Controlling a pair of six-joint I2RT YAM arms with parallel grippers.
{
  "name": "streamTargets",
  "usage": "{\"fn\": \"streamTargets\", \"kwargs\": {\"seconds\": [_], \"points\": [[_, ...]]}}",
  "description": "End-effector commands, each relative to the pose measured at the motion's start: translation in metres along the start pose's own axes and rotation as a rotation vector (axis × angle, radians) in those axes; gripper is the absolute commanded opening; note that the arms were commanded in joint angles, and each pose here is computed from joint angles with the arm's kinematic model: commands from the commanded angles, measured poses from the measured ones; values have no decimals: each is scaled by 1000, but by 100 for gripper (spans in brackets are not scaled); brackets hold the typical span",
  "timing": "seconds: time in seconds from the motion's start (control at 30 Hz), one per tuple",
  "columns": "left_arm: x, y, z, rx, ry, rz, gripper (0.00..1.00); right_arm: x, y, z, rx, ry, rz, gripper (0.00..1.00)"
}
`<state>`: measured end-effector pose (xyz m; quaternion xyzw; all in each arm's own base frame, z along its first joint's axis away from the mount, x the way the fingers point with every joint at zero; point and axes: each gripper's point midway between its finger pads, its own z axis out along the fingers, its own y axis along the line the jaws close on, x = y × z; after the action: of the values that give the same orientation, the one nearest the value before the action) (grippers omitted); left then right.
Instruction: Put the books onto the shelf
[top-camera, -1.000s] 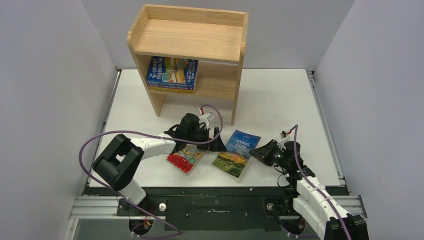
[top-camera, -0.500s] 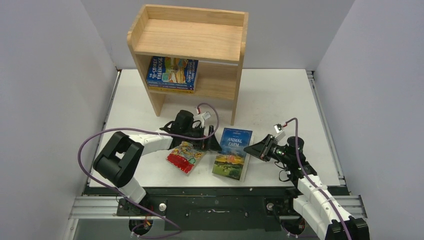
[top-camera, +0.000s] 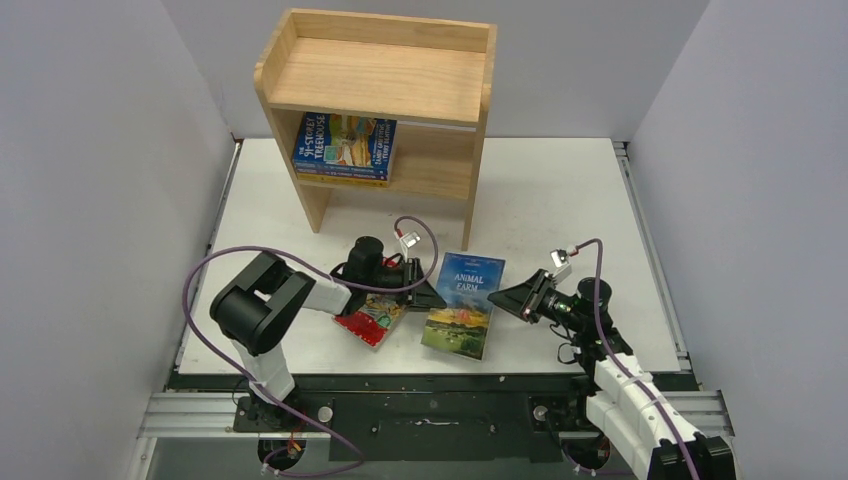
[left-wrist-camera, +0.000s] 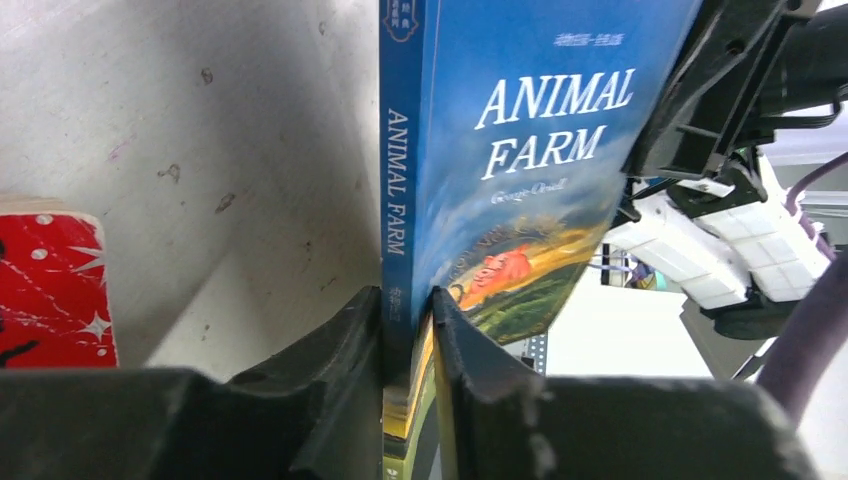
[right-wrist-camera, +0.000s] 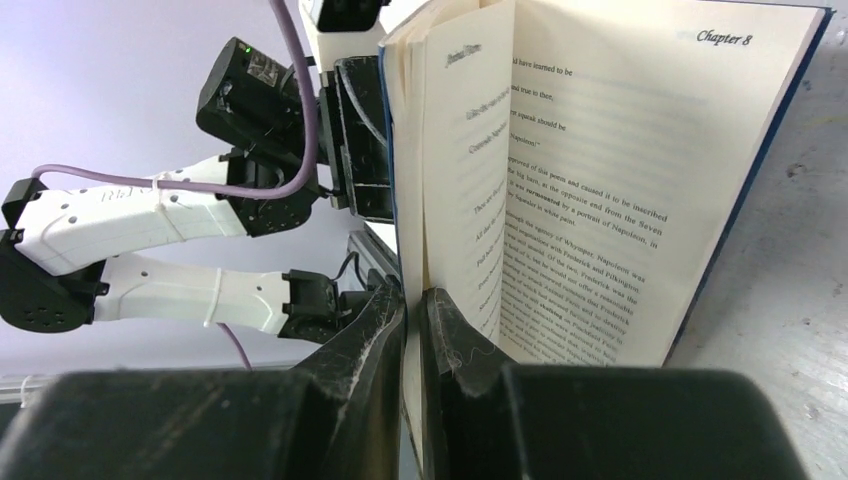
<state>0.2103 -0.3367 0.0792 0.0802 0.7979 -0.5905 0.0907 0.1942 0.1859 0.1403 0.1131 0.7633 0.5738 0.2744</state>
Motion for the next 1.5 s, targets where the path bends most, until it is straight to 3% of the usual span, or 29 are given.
{"fn": "streamTargets", "kwargs": {"seconds": [0.0,0.03,0.07,0.1,0.13,0.17,0.23,0.4,0.47,0.53,0.6,0.7,0.9,1.0,1.1,1.23,1.33,1.47], "points": [[-15,-44,-2,144,-50,95,14,-3,6,-2,-11,-10,-56,5],[-15,-46,-4,141,-54,97,8,-4,2,-2,16,-14,-58,5],[-17,-50,-6,141,-62,105,1,-4,-2,-3,47,-12,-61,13],[-17,-53,-8,134,-67,109,0,-5,-5,-3,75,-10,-68,41],[-18,-57,-10,131,-74,118,0,-6,-7,-4,93,-8,-68,78],[-19,-60,-13,121,-85,123,0,-7,-9,-4,108,-10,-66,99],[-20,-65,-18,88,-96,132,0,-14,-9,-6,136,-29,-81,90],[-25,-78,-39,-46,-124,223,0,-43,-11,-21,324,-94,-177,90],[-26,-88,-50,-75,-129,260,0,-61,-23,-38,506,-146,-212,90],[-25,-101,-61,-97,-121,296,0,-88,-49,-75,810,-265,-224,90],[-26,-126,-77,-114,-125,348,0,-102,-56,-96,946,-328,-229,90],[-28,-182,-106,-85,-153,466,0,-106,-53,-98,927,-395,-202,90],[-69,-301,-174,-45,-441,668,0,-110,-49,-87,859,-428,-169,90],[-107,-348,-203,-36,-609,662,0,-118,-41,-83,844,-427,-200,90],[-158,-382,-237,-37,-860,591,0,-125,-33,-82,831,-436,-228,90],[-212,-411,-283,39,-1208,469,0,-126,-33,-80,828,-438,-215,90],[-239,-405,-313,68,-1428,332,0,-123,-34,-77,810,-431,-206,90],[-259,-395,-338,142,-1621,204,0,-117,-40,-72,797,-414,-183,90]]}}
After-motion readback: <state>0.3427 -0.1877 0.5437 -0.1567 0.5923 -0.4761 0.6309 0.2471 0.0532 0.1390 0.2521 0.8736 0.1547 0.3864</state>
